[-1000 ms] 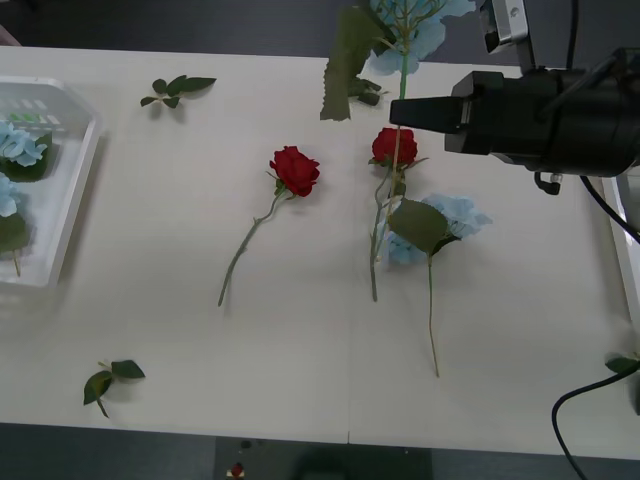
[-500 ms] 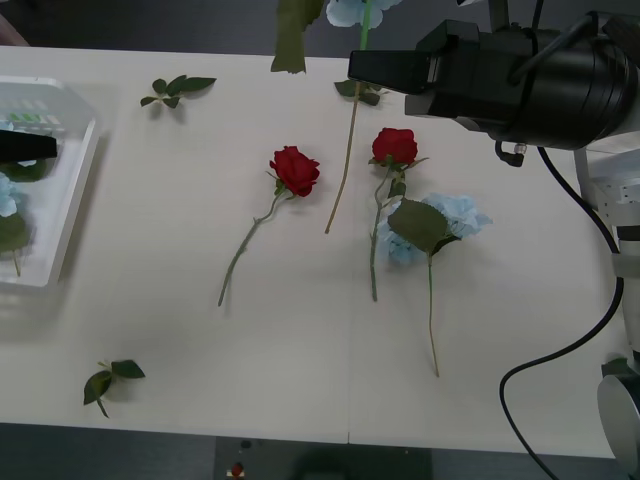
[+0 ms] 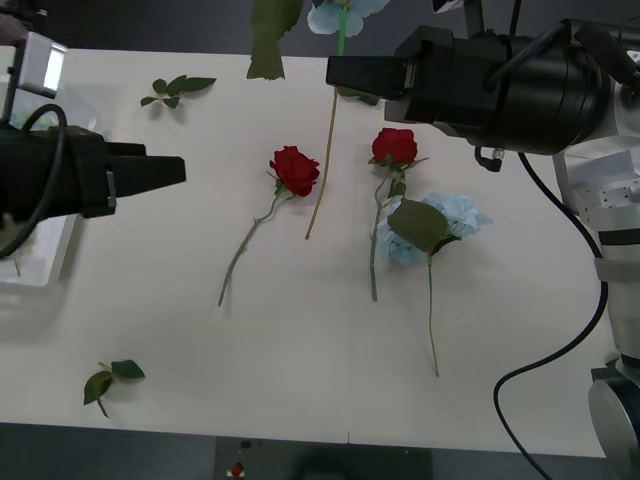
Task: Put the red flowers into the right box and the blue flowers into the left box
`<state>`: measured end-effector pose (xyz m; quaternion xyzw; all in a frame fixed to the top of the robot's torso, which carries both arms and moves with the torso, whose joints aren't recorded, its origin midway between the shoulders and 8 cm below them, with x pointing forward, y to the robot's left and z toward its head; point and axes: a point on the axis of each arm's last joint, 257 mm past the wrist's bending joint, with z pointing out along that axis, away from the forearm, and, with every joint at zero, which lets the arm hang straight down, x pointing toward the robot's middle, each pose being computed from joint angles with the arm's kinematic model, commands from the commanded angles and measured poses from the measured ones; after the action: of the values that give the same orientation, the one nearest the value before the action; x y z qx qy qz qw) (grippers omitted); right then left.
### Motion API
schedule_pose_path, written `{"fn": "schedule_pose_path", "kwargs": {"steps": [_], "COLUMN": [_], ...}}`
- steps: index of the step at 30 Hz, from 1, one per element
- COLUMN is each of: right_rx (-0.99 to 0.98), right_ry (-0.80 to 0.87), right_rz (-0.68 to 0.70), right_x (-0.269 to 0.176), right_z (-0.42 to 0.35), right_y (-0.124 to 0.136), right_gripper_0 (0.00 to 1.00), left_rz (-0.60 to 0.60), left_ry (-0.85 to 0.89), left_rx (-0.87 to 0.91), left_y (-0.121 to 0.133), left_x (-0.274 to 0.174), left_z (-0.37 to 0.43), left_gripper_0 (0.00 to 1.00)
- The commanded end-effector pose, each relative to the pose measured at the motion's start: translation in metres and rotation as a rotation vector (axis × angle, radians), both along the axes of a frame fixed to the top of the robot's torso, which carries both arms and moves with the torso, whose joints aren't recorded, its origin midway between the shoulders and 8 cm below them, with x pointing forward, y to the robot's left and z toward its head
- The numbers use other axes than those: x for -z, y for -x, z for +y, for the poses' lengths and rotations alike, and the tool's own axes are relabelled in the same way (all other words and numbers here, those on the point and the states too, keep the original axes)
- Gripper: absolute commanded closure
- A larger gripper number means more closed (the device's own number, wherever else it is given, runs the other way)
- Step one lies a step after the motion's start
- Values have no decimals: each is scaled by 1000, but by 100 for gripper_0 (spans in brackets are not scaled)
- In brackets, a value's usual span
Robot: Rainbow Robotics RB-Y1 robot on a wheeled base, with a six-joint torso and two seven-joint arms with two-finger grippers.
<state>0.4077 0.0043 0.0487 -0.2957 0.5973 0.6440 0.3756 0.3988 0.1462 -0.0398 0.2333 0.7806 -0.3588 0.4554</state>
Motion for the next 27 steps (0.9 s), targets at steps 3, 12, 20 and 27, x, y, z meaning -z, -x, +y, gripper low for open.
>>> {"fn": "schedule_pose_path", "kwargs": {"steps": [3, 12, 20, 27], "right_rx": [-16, -16, -16, -16], "right_ry": [-35, -35, -35, -35], "right_rz": [-58, -58, -58, -58], "right_x": [-26, -26, -26, -26], "right_z": [7, 7, 7, 7], "right_y": [9, 9, 9, 9], "right_gripper_0": [100, 100, 100, 100], "left_rz": [-39, -56, -58, -39], "left_ry": [72, 107, 116, 117], "left_rx": [111, 179, 209, 224], "left_y": [13, 18, 25, 30], "left_x": [-22, -23, -18, -17], "left_z": [-67, -130, -164, -176], "left_gripper_0": [0, 0, 0, 100]}}
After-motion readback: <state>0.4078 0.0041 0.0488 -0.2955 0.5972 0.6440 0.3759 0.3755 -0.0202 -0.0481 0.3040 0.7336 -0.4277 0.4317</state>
